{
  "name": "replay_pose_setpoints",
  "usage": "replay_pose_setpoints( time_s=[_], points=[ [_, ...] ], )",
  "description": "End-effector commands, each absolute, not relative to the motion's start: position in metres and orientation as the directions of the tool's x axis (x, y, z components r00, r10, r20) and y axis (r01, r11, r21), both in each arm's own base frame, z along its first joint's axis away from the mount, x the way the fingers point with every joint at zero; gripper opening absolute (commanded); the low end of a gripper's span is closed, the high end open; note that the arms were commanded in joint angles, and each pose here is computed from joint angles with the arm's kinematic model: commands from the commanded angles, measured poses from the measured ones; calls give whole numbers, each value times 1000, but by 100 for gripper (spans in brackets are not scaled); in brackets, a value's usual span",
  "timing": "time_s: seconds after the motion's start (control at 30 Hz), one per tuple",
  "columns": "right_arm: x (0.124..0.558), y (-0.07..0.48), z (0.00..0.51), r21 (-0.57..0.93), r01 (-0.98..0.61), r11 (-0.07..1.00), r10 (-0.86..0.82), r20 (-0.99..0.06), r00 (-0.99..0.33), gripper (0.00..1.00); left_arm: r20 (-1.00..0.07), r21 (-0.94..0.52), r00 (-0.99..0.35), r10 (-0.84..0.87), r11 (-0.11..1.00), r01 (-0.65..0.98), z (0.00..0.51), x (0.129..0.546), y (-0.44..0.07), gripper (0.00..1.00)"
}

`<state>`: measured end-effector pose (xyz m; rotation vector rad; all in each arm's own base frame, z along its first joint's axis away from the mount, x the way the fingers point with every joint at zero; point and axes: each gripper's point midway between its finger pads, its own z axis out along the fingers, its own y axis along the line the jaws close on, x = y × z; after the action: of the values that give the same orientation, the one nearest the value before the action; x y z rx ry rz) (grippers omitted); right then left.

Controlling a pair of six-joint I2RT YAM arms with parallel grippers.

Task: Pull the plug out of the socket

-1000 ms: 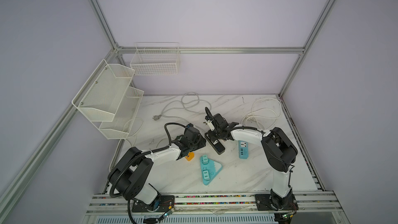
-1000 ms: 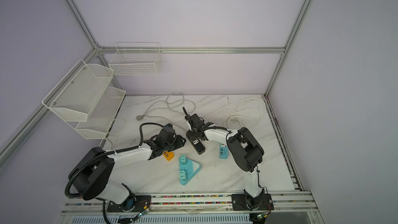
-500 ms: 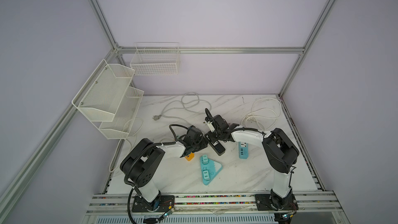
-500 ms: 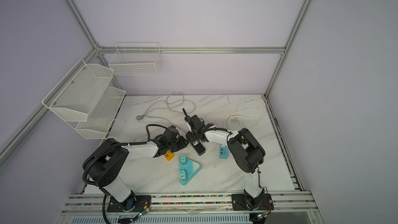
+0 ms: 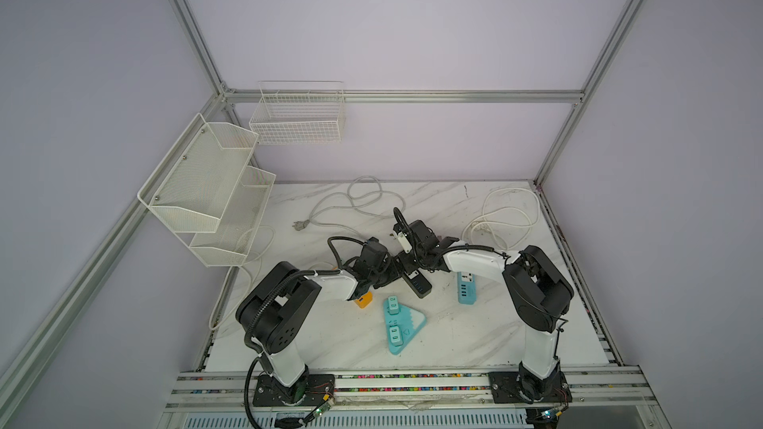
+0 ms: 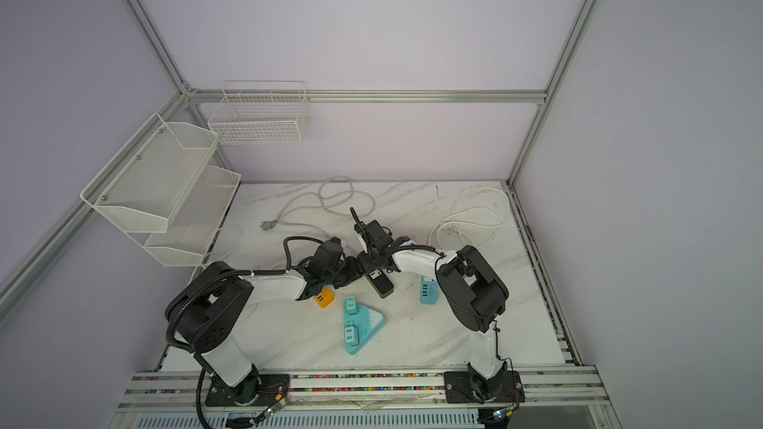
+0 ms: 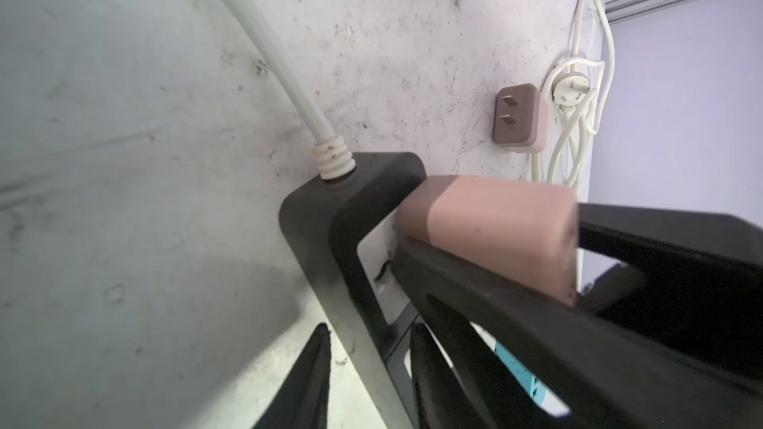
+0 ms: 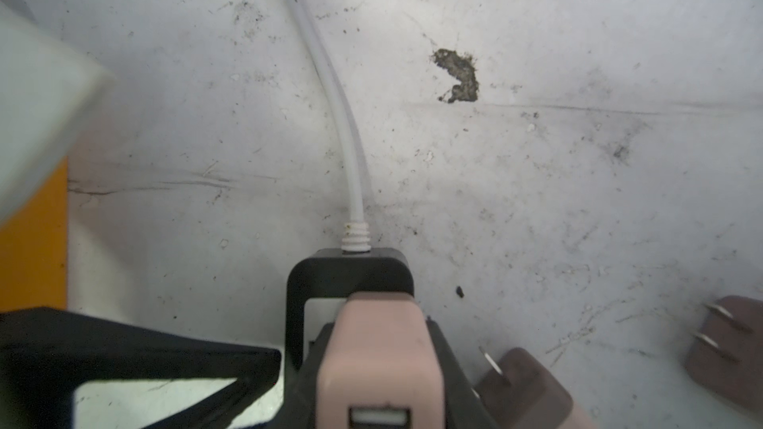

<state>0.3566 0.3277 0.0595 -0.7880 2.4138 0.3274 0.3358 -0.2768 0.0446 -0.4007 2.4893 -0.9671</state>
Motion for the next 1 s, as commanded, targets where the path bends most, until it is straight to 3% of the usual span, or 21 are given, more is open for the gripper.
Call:
replay_pose_setpoints(
  time_s=[0.0, 0.63, 0.97],
  points=[
    [352, 335, 71, 75, -621, 780, -455, -613, -646, 19, -305, -758, -848, -434, 649, -60, 75, 357, -295, 33],
    [346, 363, 87, 96, -661, 745, -465, -634, -617, 17, -227, -652, -872, -434, 733, -196, 20, 318, -269, 29],
    [364, 347, 94, 80, -623, 779, -434, -649, -625, 17, -217, -626, -878, -427, 751, -210, 9, 308, -270, 28]
  ],
)
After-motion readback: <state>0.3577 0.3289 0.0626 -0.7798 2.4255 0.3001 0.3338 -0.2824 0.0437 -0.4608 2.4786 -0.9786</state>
